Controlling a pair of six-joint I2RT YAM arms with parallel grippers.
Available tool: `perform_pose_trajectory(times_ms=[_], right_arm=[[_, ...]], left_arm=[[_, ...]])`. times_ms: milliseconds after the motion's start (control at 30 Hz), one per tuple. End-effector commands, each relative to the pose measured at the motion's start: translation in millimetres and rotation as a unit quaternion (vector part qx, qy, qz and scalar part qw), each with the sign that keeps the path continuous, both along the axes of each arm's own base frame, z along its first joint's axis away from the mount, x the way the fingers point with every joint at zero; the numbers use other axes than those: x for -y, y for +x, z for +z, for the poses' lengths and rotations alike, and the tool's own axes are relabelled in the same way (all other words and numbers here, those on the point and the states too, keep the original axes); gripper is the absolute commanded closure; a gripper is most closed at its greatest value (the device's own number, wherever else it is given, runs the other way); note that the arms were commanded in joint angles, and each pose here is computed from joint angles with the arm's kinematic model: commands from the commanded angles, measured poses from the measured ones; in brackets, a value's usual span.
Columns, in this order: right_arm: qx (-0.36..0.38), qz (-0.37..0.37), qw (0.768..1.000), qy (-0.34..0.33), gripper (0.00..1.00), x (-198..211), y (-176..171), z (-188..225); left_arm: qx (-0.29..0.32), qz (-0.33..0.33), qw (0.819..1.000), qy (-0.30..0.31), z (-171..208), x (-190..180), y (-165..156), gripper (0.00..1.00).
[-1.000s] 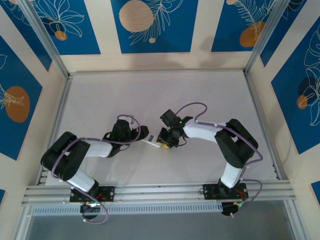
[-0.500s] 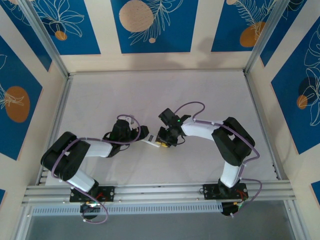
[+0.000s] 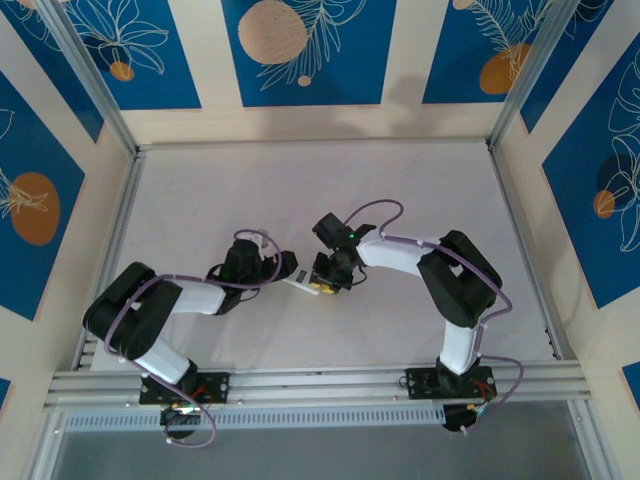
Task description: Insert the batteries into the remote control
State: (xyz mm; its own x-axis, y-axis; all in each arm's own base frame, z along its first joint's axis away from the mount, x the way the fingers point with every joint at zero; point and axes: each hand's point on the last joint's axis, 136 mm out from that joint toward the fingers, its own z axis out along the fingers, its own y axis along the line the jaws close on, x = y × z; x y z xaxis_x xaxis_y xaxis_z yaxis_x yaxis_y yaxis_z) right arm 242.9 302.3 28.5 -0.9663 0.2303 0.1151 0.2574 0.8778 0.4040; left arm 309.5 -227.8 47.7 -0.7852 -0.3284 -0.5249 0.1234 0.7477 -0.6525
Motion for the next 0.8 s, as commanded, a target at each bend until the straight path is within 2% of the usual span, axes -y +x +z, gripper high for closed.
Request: perform_pose_trajectory(times_ms=[0,267,533,633,767], right_arm=[[0.063,0.046,0.991,0.111,0.73,-61,24,27],[0.054,0.04,0.994,0.087,0.73,-50,20,20],[0.083,0.02,0.995,0.044,0.63,-7,11,28],[0.108,0.014,0.994,0.027,0.57,13,13,39],[0.172,0.008,0.985,-0.021,0.39,49,20,65]], left_arm=[[-0.056,-0.055,0.997,-0.005,-26,19,-34,0.27],[-0.054,-0.047,0.997,0.012,-25,12,-33,0.27],[-0.053,-0.022,0.996,0.066,-18,-11,-19,0.22],[-0.051,-0.009,0.995,0.085,-8,-22,-11,0.17],[-0.041,0.028,0.989,0.14,12,-48,0,0.02]])
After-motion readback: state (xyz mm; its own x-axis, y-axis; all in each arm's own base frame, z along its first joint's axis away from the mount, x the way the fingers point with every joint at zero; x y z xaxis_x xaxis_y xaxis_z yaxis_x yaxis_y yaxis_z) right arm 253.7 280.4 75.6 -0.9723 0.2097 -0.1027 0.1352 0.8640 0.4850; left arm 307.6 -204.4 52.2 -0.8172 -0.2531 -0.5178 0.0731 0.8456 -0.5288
